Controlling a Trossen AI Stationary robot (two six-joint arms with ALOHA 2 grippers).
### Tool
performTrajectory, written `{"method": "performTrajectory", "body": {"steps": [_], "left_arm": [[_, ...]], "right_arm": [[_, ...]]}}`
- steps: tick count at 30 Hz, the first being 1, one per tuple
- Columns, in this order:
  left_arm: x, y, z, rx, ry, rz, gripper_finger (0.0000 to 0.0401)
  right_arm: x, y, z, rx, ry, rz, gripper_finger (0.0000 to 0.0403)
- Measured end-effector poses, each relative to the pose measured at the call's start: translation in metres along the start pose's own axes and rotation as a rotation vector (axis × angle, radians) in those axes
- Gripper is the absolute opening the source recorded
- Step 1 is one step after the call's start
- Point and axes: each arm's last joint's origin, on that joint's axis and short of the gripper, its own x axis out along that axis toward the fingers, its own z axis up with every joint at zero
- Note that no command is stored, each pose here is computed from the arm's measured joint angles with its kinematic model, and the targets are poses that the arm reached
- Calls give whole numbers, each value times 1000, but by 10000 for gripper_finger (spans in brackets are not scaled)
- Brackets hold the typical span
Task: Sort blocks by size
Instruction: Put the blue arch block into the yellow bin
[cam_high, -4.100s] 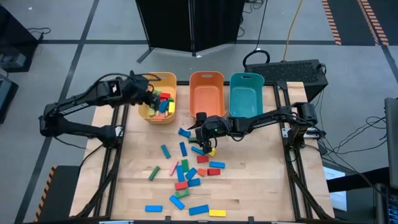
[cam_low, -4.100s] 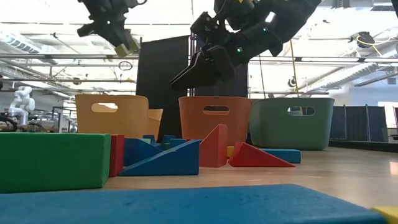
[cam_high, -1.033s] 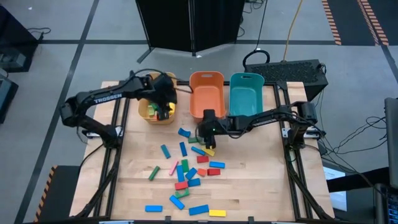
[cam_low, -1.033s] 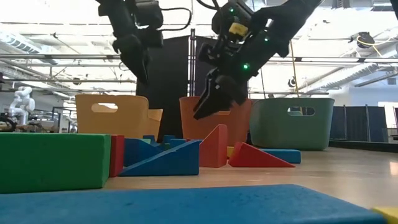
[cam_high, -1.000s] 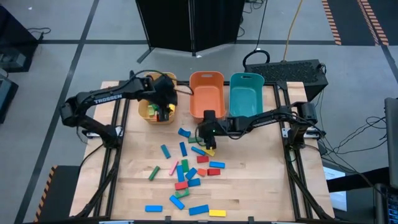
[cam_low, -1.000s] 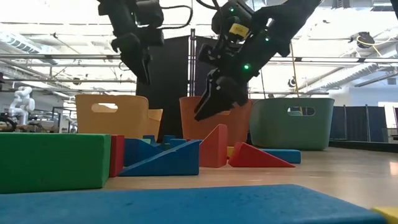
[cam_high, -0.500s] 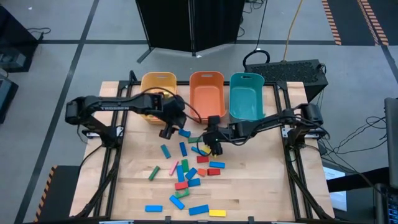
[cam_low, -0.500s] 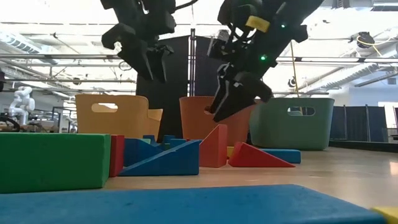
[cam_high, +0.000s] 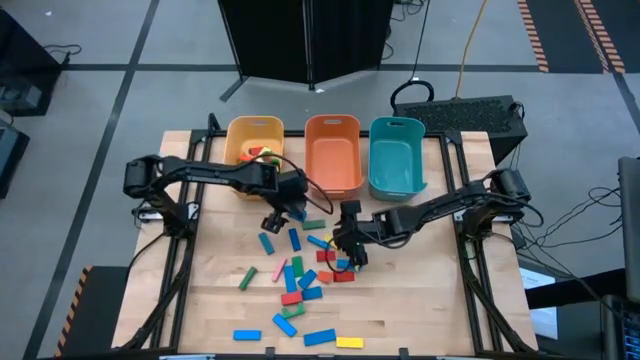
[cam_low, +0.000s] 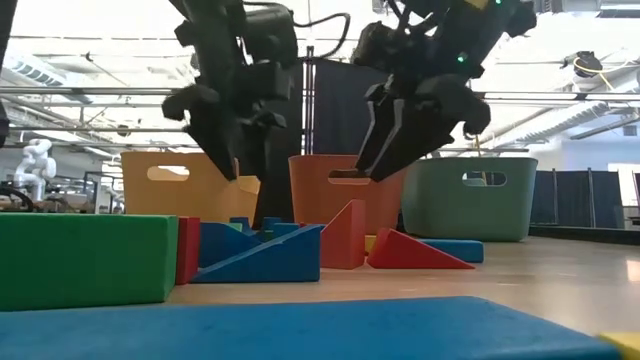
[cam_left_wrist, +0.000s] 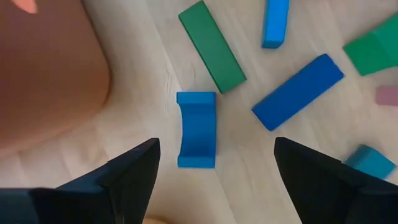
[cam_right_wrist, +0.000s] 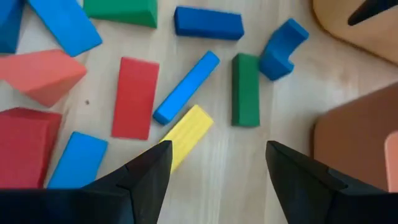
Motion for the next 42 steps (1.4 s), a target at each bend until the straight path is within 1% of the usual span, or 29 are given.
{"method": "performTrajectory", "body": {"steps": [6, 11, 17, 20, 25, 28, 35, 42], "left_arm": [[29, 3, -1, -6, 68, -37, 317], [44, 5, -4, -15, 120, -41, 317], [56, 15, -10, -63, 175, 17, 317], [58, 20, -12, -75, 177, 24, 317], [58, 21, -13, -82, 169, 14, 311], [58, 21, -14, -83, 173, 7, 286], [58, 20, -13, -87, 161, -17, 211], [58, 19, -13, -138, 164, -16, 142]], "right_arm": [[-4, 11, -6, 63, 63, -67, 247], [-5, 23, -14, 89, 85, -109, 247], [-6, 32, -18, 121, 87, -108, 247], [-7, 35, -18, 126, 82, -104, 247], [-10, 39, -19, 116, 86, -145, 247], [-10, 39, -19, 116, 85, -148, 247], [-10, 39, -19, 108, 87, -148, 247], [-10, 38, -20, 89, 93, -174, 247]]}}
